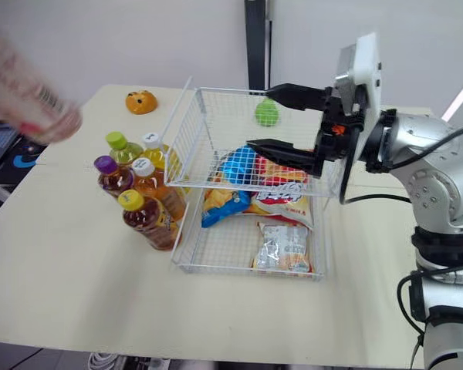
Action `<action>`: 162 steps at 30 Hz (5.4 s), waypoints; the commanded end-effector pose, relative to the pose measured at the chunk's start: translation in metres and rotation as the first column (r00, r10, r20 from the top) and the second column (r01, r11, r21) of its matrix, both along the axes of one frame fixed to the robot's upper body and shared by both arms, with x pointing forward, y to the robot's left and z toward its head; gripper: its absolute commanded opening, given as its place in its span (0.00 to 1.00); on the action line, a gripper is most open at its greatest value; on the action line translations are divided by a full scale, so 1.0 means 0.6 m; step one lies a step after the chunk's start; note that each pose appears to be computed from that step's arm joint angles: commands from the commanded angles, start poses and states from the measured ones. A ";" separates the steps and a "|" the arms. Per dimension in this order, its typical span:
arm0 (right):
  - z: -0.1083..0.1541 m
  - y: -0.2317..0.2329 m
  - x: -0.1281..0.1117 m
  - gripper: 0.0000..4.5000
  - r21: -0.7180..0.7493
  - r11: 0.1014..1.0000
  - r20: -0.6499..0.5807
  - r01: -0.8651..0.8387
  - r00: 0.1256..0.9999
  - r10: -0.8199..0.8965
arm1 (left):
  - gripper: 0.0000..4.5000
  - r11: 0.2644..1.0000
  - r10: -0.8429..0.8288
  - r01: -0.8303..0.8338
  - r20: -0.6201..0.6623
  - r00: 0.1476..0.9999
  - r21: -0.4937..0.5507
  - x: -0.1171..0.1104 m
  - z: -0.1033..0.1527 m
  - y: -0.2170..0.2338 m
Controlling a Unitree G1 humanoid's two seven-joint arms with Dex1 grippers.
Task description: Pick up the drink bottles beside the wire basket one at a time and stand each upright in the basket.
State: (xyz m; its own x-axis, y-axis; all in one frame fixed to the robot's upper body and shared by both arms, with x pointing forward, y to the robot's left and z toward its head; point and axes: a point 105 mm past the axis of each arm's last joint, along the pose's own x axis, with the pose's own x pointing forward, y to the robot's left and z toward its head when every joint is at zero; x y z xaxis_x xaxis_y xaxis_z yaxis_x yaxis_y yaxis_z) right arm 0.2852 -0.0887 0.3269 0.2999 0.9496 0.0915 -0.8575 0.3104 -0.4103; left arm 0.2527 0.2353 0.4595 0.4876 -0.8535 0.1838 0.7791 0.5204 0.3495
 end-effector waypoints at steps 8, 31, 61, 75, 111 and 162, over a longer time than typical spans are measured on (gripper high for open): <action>0.028 -0.076 -0.030 1.00 0.007 0.957 0.120 0.290 0.950 -0.288 | 0.31 0.968 -0.251 0.250 0.128 0.959 0.024 0.075 0.091 -0.133; 0.000 -0.126 -0.070 1.00 0.029 0.818 0.103 0.574 0.812 -0.574 | 0.31 0.979 -0.204 0.204 0.032 0.979 -0.010 0.236 -0.090 -0.444; 0.001 -0.059 -0.049 1.00 -0.033 0.950 0.054 0.311 0.950 -0.309 | 0.99 0.980 -0.072 0.084 0.072 0.995 -0.178 0.222 -0.017 -0.167; -0.008 0.044 -0.020 1.00 -0.056 0.986 -0.008 -0.157 0.988 0.157 | 0.99 0.754 0.638 -0.630 -0.016 0.770 -0.185 0.025 -0.213 0.184; -0.008 0.029 -0.015 1.00 -0.056 0.996 0.023 -0.067 0.997 0.069 | 0.99 0.695 0.679 -0.710 -0.218 0.701 -0.114 0.119 -0.397 0.085; 0.011 0.017 0.000 1.00 0.010 0.999 0.054 -0.033 0.998 0.032 | 0.30 0.961 0.261 -0.255 0.045 0.964 -0.103 -0.030 -0.036 0.049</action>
